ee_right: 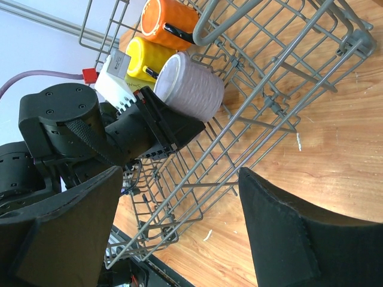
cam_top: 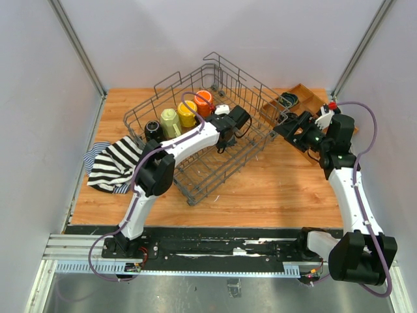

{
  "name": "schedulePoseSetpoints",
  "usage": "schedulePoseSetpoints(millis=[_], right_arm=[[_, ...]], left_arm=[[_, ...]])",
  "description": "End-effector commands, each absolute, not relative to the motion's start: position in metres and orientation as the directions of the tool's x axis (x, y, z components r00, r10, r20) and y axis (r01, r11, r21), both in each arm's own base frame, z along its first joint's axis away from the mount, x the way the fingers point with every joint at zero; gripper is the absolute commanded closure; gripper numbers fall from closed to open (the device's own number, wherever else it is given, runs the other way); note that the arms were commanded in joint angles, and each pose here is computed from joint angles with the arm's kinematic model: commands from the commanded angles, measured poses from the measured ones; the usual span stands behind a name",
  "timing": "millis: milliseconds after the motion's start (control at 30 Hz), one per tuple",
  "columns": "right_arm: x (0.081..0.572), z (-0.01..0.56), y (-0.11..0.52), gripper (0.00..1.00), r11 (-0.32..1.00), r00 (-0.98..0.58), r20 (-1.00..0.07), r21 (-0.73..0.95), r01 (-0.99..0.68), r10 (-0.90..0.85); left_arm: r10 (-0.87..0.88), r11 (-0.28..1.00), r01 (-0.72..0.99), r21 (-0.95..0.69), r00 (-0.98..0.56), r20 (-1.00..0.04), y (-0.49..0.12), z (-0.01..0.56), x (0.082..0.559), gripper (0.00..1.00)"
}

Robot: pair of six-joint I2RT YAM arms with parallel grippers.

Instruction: Load the cups into the dish rack

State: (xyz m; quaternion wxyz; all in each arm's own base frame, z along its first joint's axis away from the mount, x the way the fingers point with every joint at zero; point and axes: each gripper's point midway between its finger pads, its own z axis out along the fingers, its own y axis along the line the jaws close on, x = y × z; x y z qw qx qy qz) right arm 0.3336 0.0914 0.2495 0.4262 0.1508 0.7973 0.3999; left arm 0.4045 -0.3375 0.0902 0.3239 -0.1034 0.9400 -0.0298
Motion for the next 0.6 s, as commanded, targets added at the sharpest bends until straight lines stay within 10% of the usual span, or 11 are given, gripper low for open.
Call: schedulePoseSetpoints(millis=[0,567], right_arm=[[0.337,0.250,0.087,0.21,0.635,-0.584,-0.567,0.765,-0.111,0.581],[0.338,0.248,0.088,0.21,0.637,-0.587,-0.569,0.762,-0.116,0.575]], left_arm=[[-0.230,0.971,-0.139,-0.192,-0.753,-0.616,-0.361,0.097,0.399,0.70],[-0.206,0.967,-0.048,-0.251,-0.726,-0.656,-0.368,0.147,0.381,0.50]])
